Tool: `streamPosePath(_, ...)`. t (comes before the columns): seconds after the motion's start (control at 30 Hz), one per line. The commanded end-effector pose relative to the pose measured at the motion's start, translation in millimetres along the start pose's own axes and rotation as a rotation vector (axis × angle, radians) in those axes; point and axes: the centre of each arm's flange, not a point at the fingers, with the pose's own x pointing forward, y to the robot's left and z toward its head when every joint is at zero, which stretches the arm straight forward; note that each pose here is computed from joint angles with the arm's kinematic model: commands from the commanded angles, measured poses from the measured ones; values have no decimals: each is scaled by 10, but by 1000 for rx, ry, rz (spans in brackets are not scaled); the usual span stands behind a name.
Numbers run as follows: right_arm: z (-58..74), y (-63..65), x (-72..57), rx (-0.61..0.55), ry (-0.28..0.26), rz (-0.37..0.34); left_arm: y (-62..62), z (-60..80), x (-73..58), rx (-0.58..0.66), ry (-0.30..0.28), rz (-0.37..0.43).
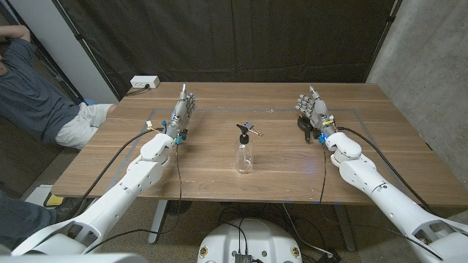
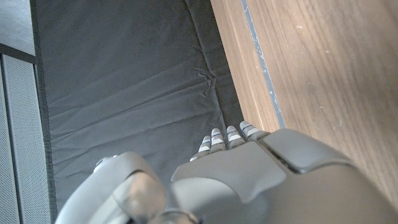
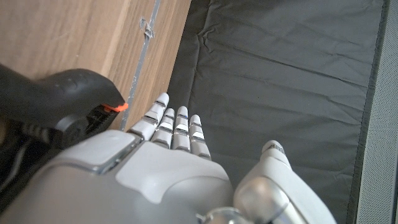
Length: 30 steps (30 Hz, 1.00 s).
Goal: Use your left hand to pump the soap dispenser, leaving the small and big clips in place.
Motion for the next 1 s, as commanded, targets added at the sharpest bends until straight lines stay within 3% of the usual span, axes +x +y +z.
streamPosePath(0.03, -57, 91, -123, 17, 7, -5, -34, 87, -96, 28, -13, -27)
streamPosePath(0.47, 36, 37, -244, 10, -24, -36, -222, 328, -108, 92, -100, -97)
streamPosePath(0.77, 112, -21, -230, -2, -21, -28, -209, 405, -198, 116, -127, -91)
streamPosePath(1.0, 163, -102, -212, -2, -22, -28, -203, 406, -189, 109, -159, -76)
